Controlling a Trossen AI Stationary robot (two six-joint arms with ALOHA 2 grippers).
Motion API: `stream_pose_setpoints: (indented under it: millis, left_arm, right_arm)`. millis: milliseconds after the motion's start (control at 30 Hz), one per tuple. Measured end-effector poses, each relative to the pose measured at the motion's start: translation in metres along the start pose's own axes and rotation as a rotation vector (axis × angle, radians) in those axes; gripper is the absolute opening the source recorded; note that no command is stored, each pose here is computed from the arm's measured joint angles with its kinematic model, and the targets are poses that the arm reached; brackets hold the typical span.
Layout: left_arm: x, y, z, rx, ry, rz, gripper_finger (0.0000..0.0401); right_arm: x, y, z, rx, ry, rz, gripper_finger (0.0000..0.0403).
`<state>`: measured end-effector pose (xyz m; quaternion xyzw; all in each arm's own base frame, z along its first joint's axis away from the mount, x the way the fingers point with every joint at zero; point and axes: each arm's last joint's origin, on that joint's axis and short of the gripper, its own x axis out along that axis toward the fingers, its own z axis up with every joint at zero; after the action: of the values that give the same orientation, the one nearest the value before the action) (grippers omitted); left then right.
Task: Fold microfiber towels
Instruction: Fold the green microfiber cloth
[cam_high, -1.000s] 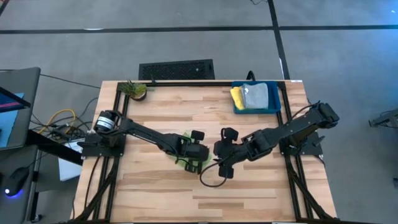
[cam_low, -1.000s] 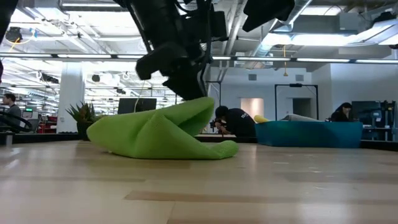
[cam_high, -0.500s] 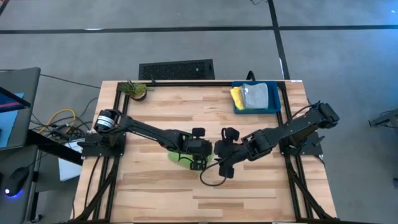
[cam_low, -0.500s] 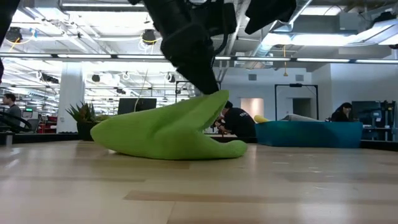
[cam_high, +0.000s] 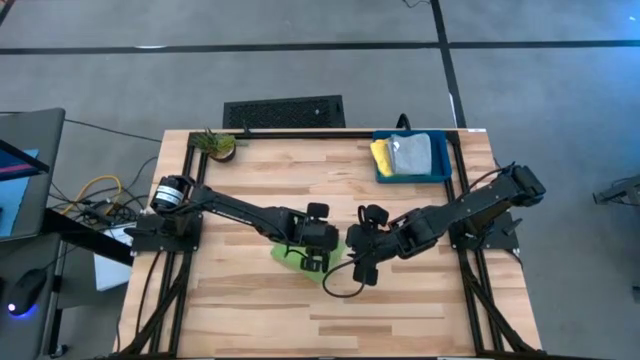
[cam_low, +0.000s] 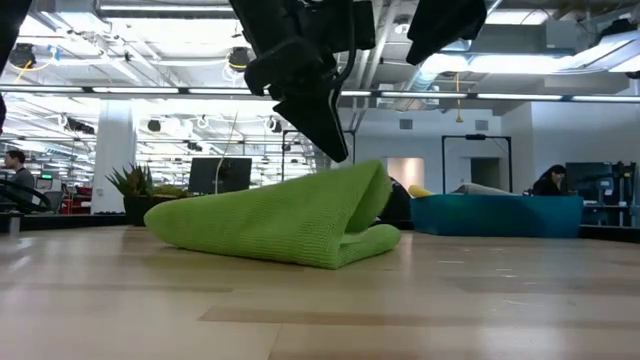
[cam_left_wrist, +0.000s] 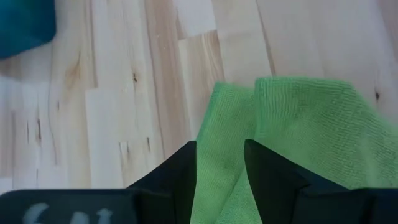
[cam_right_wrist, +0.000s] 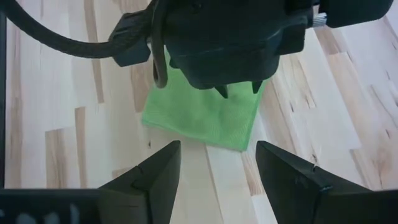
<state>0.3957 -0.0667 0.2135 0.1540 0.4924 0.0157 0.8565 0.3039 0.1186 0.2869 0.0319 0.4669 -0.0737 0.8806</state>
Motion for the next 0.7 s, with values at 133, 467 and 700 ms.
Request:
stream_pose_setpoints:
  millis: [133,467,700]
  left_arm:
    - [-0.002,0.000,-0.003,-0.015,0.047,0.008,0.0128]
    - [-0.042,0.006,-0.025,-0.185,0.268,0.028,0.0128]
    - [-0.085,0.016,-0.030,-0.328,0.232,0.040,0.0128]
  right_arm:
    - [0.000,0.000,0.000,0.001,0.007,0.012,0.0234]
    - [0.024,0.002,-0.011,0.262,0.057,0.190,0.0234]
    - [0.046,0.001,-0.019,0.697,0.032,0.275,0.0234]
